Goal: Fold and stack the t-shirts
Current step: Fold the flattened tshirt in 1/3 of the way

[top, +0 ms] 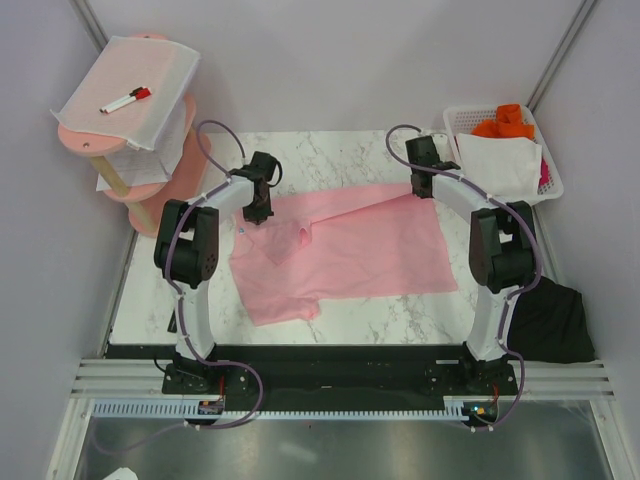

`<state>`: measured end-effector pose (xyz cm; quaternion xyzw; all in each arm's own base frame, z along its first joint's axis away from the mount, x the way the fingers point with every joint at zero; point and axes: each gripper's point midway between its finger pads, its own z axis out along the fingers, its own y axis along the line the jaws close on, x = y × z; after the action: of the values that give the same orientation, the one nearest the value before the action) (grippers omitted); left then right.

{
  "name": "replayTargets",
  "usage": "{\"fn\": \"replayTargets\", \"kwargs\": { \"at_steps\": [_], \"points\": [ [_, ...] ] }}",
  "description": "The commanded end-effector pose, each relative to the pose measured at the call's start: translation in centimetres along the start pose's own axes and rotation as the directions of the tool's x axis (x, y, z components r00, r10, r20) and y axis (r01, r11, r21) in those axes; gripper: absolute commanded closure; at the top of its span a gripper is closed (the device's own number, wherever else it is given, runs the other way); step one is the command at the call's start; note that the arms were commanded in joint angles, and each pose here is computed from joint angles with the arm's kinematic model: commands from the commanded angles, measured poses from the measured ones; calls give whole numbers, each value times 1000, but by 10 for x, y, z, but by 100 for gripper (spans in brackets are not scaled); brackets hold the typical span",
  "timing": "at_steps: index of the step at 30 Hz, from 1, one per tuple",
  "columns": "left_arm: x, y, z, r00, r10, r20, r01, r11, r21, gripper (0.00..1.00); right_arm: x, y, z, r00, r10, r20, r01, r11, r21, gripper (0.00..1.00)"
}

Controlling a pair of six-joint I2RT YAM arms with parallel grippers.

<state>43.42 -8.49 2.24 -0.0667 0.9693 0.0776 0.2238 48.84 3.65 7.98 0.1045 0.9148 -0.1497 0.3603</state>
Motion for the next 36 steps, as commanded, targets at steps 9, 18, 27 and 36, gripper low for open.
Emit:
{"fn": "replayTargets", "kwargs": {
  "at_steps": [9, 18, 27, 36],
  "points": [
    [-8, 9, 4, 1000, 27, -1, -27, 998, -50, 98, 1, -5, -14, 999, -29, 15, 28, 998, 51, 66],
    [-6, 11, 6, 1000, 28, -7, -28, 998, -53, 98, -40, 16, -46, 991, 41, 131, -25, 992, -126, 13],
    [-3, 10, 12, 999, 35, -21, -36, 998, -53, 98, -31, 78, 10, 999, 20, 38, -9, 957, -289, 100],
    [-15, 7, 11, 1000, 27, -5, -27, 998, -48, 98, -10, 86, 38, 998, 18, -55, -34, 951, -308, 100]
  ]
}}
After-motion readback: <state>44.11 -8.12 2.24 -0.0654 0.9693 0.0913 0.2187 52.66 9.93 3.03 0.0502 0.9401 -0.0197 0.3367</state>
